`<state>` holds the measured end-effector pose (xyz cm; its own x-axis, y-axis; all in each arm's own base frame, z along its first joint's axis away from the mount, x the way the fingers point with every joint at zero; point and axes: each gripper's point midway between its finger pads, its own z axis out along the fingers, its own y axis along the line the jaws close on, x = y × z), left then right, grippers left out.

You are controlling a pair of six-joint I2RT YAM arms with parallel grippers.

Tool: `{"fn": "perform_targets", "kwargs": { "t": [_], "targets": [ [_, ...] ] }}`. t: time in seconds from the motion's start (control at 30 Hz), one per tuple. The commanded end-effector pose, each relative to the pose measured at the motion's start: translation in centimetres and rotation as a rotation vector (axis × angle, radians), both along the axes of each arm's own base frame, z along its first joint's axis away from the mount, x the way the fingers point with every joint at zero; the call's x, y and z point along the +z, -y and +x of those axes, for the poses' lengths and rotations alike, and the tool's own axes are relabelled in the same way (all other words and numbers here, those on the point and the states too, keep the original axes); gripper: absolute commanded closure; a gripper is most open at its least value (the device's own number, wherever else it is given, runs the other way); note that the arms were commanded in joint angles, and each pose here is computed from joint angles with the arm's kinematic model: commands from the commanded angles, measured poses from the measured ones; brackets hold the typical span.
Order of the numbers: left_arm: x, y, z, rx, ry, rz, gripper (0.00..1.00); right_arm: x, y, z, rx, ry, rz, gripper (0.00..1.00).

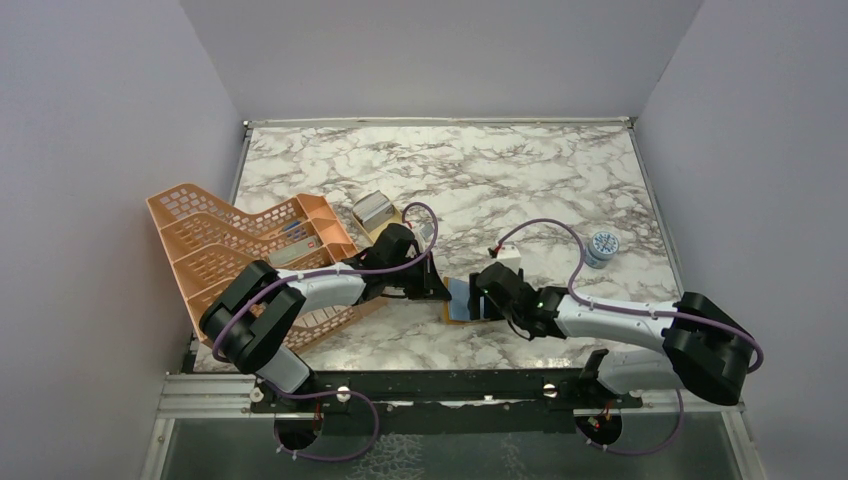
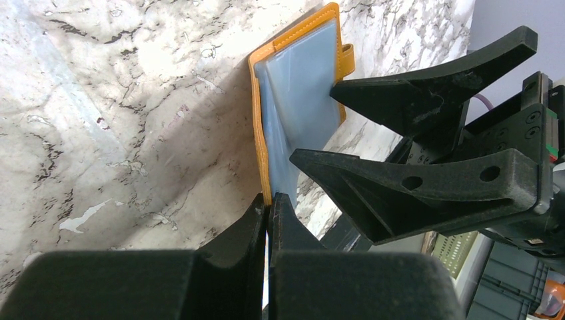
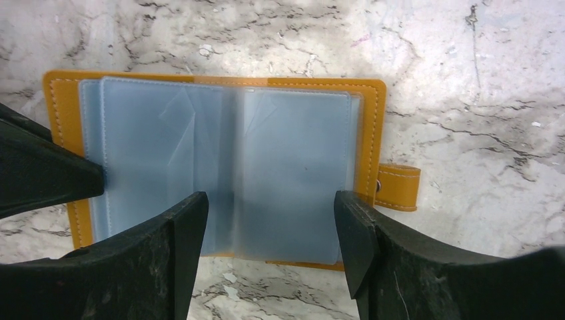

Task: Put the credit cards into the card holder
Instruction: Open the card holder at the center of the board.

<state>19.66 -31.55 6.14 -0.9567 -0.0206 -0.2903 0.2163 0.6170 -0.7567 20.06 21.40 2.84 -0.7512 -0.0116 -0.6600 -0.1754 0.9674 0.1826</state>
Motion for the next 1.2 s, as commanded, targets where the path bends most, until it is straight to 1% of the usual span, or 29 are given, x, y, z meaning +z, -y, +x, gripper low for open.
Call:
{"fn": "perform_targets", "kwargs": {
  "t": [0.0,0.13,0.57,0.83,1.17],
  "targets": [
    [-0.4,0.1,-0.4,-0.030,0.004,0.006,1.00,-0.1,-1.6,-0.4,0.047,-0.012,0.103,0.29],
    [-0.3,0.2,-0.3,-0.031,0.005,0.005,1.00,0.6,-2.8,-0.7,0.090,-0.005,0.209,0.29],
    [-0.7,0.0,-0.3,-0.026,0.006,0.018,1.00,1.0,-2.8,-1.0,0.100,-0.022,0.381,0.29],
    [-0.9,0.0,-0.2,-0.025,0.008,0.022,1.00,2.3,-3.4,-0.9,0.134,-0.013,0.563,0.29],
    [-1.3,-0.2,-0.4,-0.021,0.006,0.033,1.00,3.5,-5.4,-1.2,0.197,-0.043,0.677,0.29]
  ]
}}
